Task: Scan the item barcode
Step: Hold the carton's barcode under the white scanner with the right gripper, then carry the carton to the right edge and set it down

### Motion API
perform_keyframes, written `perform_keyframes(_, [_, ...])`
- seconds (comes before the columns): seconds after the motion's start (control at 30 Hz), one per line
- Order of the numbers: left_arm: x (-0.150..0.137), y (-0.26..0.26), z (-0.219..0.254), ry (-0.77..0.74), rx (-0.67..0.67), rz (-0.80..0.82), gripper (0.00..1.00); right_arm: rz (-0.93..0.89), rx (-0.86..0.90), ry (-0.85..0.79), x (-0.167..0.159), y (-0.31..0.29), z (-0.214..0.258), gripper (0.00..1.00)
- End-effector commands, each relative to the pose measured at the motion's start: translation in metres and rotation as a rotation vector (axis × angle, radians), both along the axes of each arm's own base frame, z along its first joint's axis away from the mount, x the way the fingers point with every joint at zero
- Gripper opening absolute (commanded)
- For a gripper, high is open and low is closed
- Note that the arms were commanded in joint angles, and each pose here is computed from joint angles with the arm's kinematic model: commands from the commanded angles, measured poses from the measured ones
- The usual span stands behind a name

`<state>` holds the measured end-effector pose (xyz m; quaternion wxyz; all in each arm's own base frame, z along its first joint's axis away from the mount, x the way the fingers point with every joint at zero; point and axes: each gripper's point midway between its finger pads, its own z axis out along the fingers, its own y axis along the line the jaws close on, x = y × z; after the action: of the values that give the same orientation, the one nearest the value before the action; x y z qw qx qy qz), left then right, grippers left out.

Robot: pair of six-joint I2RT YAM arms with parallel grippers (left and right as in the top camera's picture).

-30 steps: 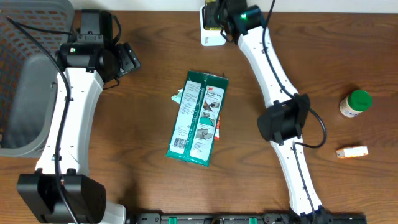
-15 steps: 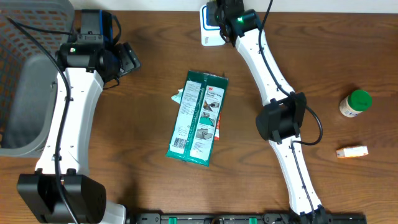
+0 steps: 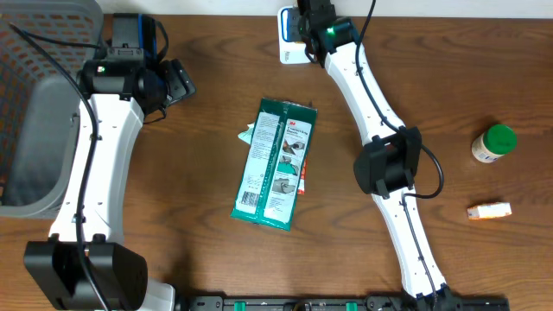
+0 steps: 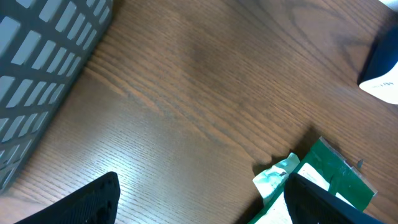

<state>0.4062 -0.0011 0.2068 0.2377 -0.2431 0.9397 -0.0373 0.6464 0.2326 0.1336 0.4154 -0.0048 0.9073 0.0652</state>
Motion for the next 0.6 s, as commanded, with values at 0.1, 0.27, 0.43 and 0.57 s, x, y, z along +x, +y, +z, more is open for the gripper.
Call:
perform_keyframes(0.1, [0.001,0.003,0.002,-0.003,0.005,0.012,0.85,0.018,0.032,-0.07,0.001,0.002,0.041,0.04])
perform_keyframes(0.27, [0.001,0.003,0.002,-0.003,0.005,0.012,0.85,0.039,0.051,-0.111,-0.018,-0.01,0.108,0.04])
perform_keyframes(0.43, [0.001,0.003,0.002,-0.003,0.005,0.012,0.85,0.035,0.004,-0.06,-0.079,-0.05,0.179,0.01])
perform_keyframes(0.57, [0.001,0.003,0.002,-0.003,0.005,0.012,0.85,0.039,-0.08,0.043,-0.14,-0.091,0.207,0.01])
